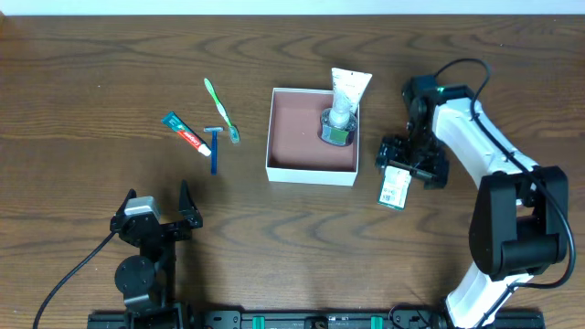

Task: Pack container
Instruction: 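Move the right gripper to the green-and-white packet and grasp it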

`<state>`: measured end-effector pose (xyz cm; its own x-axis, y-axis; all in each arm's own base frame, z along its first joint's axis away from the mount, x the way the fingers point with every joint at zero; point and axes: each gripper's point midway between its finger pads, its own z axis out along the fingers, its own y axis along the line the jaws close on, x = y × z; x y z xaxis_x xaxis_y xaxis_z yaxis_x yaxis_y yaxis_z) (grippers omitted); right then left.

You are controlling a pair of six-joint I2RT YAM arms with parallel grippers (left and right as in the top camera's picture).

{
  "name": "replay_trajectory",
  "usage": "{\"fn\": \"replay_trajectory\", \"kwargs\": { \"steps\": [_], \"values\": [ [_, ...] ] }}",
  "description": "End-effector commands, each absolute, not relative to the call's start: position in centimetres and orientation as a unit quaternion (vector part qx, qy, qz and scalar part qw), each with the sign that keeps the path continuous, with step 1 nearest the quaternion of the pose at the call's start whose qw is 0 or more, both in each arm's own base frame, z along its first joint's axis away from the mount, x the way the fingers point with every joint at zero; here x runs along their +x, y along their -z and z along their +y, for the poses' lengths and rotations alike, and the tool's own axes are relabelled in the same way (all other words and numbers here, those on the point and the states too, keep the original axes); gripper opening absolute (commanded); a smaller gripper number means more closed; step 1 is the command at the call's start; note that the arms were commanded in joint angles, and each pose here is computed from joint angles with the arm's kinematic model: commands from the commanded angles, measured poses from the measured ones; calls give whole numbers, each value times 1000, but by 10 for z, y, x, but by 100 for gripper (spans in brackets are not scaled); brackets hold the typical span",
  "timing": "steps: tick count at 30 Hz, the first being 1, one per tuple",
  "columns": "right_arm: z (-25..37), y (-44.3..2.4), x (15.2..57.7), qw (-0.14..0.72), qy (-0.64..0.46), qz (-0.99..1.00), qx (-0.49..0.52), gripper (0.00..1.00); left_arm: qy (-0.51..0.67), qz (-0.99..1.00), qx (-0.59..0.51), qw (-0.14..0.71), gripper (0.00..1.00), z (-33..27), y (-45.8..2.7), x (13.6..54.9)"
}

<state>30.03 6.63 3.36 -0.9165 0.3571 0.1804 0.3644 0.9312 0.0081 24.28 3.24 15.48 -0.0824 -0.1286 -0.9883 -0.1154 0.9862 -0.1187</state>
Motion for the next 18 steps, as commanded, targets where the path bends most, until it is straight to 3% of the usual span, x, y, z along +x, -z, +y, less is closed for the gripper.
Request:
{"fn": "replay_trajectory", "kwargs": {
  "steps": [1, 7, 12, 15, 18],
  "values": [
    [73, -23, 289, 100, 27, -977, -187, 99, 3, 752, -78, 655, 98, 32, -139, 242],
    [77, -9, 288, 92, 42, -978, -180, 97, 3, 752, -78, 655, 98, 32, -139, 242],
    [75, 5, 288, 78, 43, -981, -175, 89, 3, 752, -78, 655, 98, 32, -139, 242],
    [74, 15, 283, 77, 44, -981, -174, 82, 3, 752, -78, 655, 98, 32, -139, 242],
    [74, 24, 278, 74, 45, -981, -172, 68, 3, 752, -78, 655, 98, 32, -139, 242]
  ]
}}
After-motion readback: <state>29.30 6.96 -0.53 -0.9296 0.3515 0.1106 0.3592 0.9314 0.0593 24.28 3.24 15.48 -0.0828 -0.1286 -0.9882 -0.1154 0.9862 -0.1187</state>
